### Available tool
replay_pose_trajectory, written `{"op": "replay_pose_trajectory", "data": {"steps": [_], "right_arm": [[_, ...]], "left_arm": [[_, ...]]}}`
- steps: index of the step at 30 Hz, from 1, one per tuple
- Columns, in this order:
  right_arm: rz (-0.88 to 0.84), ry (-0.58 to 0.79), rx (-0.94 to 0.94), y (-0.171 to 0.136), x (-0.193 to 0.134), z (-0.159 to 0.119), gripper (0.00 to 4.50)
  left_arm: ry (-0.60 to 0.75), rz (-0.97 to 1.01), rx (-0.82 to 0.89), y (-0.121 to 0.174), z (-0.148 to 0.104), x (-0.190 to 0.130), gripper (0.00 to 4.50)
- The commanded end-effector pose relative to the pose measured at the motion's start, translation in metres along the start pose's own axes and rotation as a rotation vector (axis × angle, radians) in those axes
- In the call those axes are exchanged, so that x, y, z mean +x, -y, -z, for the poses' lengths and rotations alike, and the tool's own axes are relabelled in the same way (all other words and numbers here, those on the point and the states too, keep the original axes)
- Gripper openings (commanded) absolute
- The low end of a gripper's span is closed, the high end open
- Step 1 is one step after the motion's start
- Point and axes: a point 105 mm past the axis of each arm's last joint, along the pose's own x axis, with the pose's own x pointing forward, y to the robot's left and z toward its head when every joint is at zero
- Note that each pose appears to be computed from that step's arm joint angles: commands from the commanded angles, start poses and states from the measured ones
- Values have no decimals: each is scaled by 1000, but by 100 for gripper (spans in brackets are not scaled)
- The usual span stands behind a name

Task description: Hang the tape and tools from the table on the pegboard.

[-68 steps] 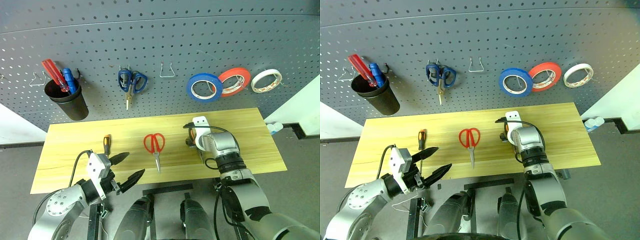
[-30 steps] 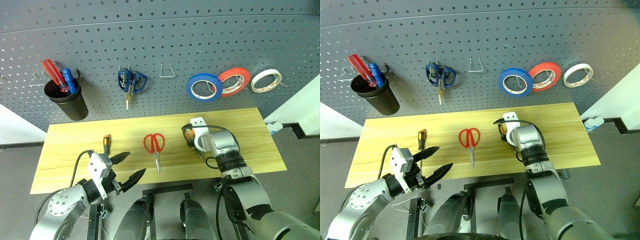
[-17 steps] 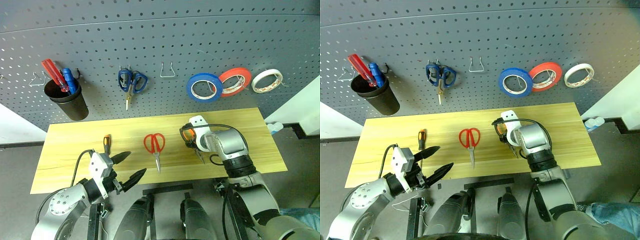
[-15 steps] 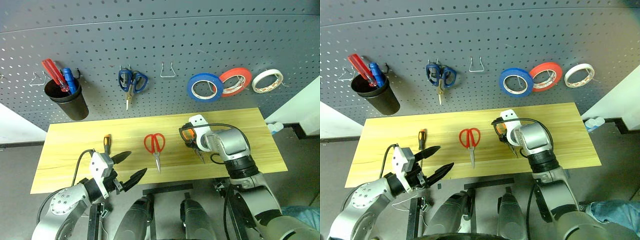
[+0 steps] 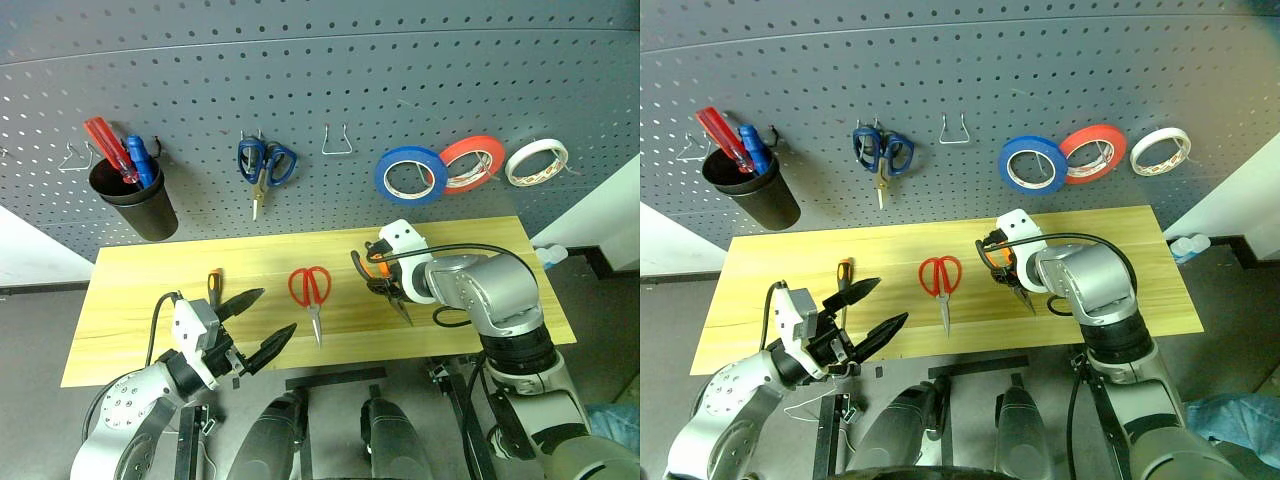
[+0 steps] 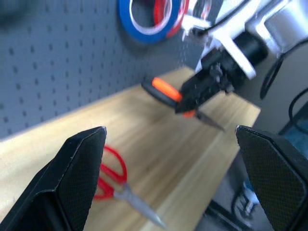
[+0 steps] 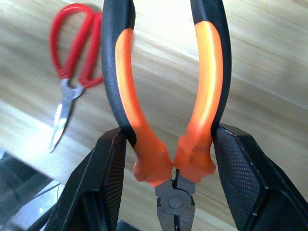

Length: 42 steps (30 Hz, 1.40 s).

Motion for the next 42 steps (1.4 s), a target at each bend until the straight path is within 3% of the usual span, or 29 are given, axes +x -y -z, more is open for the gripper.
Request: {"op": "replay_pose_trajectory", "data": {"steps": [1, 18, 29, 42], "right_arm": [[-12, 63, -37, -2, -13, -12, 241], [-177, 297, -190, -33, -54, -62, 241], [-192, 405, -240, -40, -67, -85, 241], [-142, 688, -339, -49, -95, -127, 240]], "left_arm": [[62, -6, 43, 0, -12, -2, 450], [87, 3, 70, -3, -9, 4, 450], [115, 17, 93, -11, -8, 14, 450], [141, 17, 107, -15, -6, 23, 450]]}}
